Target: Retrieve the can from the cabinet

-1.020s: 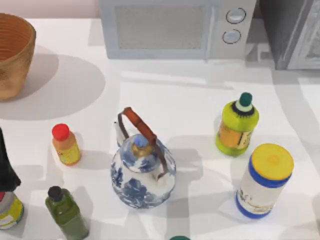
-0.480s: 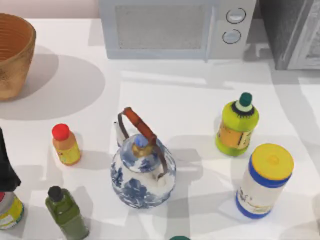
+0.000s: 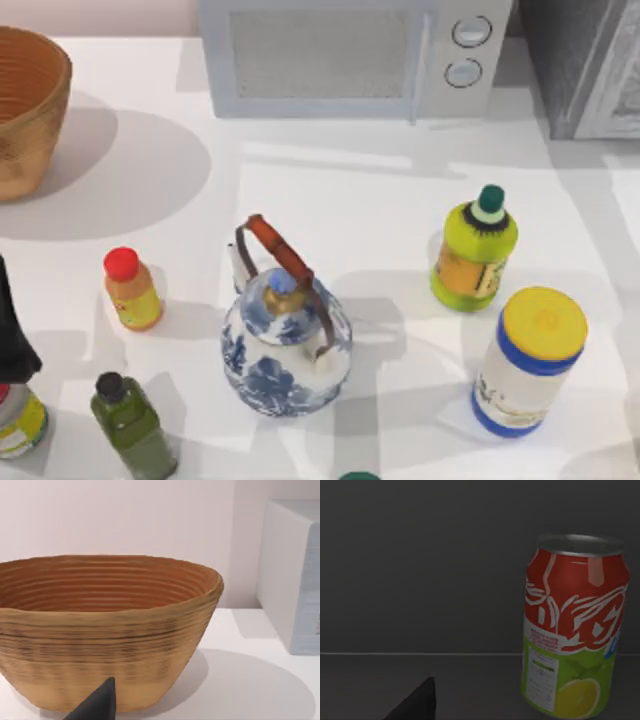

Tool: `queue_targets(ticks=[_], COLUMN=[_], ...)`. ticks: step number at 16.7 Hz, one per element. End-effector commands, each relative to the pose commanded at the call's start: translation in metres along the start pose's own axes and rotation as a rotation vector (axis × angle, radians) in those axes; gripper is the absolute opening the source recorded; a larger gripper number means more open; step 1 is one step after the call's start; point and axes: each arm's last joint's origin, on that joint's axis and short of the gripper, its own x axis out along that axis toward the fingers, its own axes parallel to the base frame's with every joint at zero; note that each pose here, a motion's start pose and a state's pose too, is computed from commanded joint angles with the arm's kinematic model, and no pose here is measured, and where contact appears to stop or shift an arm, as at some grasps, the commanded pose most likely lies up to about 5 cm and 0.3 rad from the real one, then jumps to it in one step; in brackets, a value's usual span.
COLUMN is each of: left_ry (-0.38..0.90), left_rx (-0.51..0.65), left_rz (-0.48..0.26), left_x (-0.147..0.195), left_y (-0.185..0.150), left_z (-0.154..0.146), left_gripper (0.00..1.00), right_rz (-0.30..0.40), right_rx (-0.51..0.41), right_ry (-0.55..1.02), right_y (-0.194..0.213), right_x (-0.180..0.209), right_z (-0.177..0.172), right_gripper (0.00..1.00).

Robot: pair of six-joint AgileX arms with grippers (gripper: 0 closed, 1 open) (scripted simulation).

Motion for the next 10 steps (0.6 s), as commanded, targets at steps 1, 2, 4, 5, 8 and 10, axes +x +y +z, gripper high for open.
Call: queue_targets(ticks=[1, 2, 4, 5, 8, 10], left_ry=[0.0, 0.0, 0.0, 0.0, 0.0, 0.0], left_rx=[0.0, 0.0, 0.0, 0.0, 0.0, 0.0], left_rz=[0.0, 0.0, 0.0, 0.0, 0.0, 0.0], left_x=[0.0, 0.0, 0.0, 0.0, 0.0, 0.0], left_y=[0.0, 0.0, 0.0, 0.0, 0.0, 0.0], left_z=[0.0, 0.0, 0.0, 0.0, 0.0, 0.0], left_gripper=[1.0, 1.0, 1.0, 1.0, 1.0, 1.0], right_rz=[0.0, 0.0, 0.003, 0.002, 0.0, 0.0], right_rx=[0.0, 0.0, 0.0, 0.0, 0.0, 0.0], right_ry=[-0.001, -0.001, 0.004, 0.002, -0.001, -0.001], right_y=[0.0, 0.0, 0.001, 0.001, 0.001, 0.001], right_x=[0.0, 0.0, 0.0, 0.002, 0.02, 0.034], right_z=[0.0, 0.0, -0.001, 0.0, 0.002, 0.002], right_gripper=[1.0, 1.0, 1.0, 1.0, 1.0, 1.0])
